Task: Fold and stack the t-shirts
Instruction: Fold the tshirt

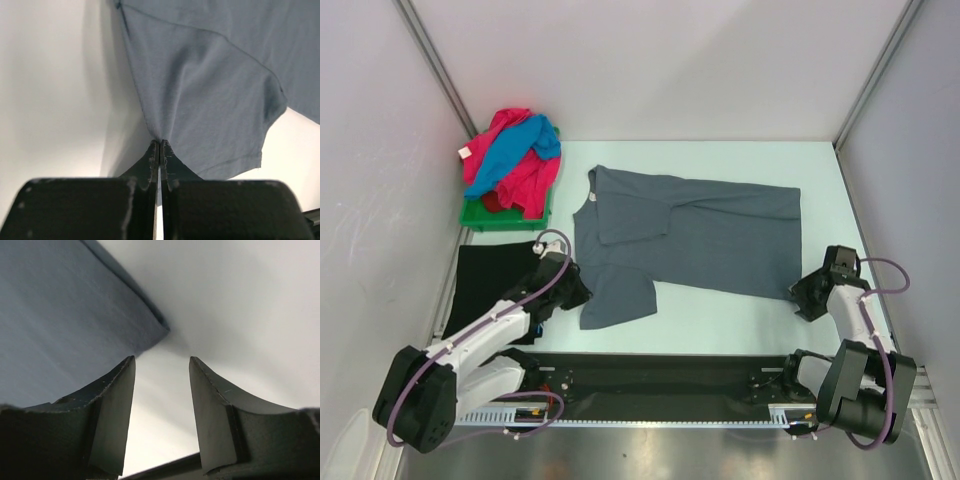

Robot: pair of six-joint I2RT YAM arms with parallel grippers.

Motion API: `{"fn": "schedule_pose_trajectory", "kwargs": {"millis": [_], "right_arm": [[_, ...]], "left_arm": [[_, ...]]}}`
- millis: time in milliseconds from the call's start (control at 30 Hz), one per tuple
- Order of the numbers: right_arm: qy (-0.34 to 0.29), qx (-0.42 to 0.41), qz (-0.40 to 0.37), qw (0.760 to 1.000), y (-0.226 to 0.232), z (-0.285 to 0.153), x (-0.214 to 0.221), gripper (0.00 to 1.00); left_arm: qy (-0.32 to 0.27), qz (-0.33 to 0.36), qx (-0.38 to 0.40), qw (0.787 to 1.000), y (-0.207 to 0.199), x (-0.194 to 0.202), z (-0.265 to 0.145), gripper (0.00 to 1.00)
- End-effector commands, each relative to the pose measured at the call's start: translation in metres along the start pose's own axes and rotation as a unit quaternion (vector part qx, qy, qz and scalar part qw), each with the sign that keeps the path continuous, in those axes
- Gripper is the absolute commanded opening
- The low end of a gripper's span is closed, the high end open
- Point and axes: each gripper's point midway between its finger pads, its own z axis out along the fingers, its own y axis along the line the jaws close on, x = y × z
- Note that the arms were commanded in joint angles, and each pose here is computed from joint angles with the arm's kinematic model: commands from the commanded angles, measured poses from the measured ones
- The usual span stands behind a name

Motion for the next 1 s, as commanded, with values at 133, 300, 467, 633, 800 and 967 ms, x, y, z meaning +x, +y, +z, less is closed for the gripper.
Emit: {"fn": "schedule_pose_trajectory", "kwargs": {"millis": [133, 300, 467, 633, 800, 967], "right_arm": [[-0.031, -0.014, 0.026, 0.999, 0.010, 0.009, -0.024, 0.50], [-0.029, -0.006, 0.039, 0.999, 0.008, 0.014, -0.025, 0.47], [-0.030, -0.005, 0.041, 0.999, 0.007, 0.020, -0.028, 0.41], [-0.021, -0.004, 0.044, 0.999, 0.005, 0.023, -0.023, 0.26], [-0.020, 0.005, 0.039, 0.999, 0.000, 0.022, -0.020, 0.23], [-0.009, 0.016, 0.025, 1.000, -0.004, 0.020, -0.018, 0.06]], "left_arm": [[-0.040, 0.036, 0.046, 0.997, -0.024, -0.023, -0.008, 0.00], [-0.038, 0.033, 0.052, 0.997, -0.026, -0.023, -0.008, 0.00], [-0.041, 0.033, 0.046, 0.998, -0.024, -0.024, -0.008, 0.00], [-0.045, 0.030, 0.043, 0.998, -0.024, -0.025, -0.009, 0.00], [-0.046, 0.023, 0.040, 0.998, -0.024, -0.027, -0.010, 0.00], [-0.050, 0.021, 0.038, 0.998, -0.026, -0.031, -0.012, 0.00]]}}
